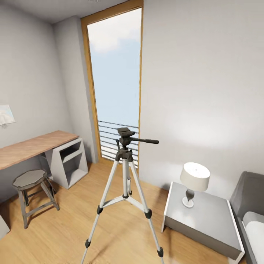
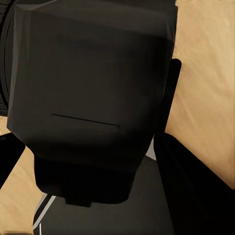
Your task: Attach the digital camera to the camera tripod in the bedroom.
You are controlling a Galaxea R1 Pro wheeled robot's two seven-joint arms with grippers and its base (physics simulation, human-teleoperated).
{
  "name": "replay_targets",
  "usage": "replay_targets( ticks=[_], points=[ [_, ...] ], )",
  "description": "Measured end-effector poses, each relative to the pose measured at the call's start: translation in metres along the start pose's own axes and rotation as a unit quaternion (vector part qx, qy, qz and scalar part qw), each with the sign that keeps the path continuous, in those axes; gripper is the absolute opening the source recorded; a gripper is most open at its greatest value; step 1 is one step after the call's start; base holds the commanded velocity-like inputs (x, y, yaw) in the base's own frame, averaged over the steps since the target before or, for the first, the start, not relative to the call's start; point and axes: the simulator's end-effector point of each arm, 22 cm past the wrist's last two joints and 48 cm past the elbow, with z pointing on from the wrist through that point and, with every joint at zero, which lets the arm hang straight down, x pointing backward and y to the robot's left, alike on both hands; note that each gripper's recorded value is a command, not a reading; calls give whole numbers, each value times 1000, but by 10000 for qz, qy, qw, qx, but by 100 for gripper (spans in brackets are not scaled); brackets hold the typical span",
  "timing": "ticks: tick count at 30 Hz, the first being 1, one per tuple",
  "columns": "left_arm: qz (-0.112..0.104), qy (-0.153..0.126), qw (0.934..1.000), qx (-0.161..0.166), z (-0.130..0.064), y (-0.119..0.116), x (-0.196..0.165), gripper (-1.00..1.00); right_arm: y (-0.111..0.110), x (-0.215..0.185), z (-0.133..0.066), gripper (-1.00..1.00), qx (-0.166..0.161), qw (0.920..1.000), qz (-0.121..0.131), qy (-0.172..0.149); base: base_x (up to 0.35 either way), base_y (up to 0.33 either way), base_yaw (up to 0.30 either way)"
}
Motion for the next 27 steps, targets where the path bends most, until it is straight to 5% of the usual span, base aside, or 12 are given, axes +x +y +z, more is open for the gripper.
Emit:
replay_targets(
  ticks=[27],
  points=[
    [-22, -2, 10000, 14, 0, -3, 1, -100, -2, 0, 0, 100, 35, 10000, 0, -8, 1, 0, 249]
  ],
)
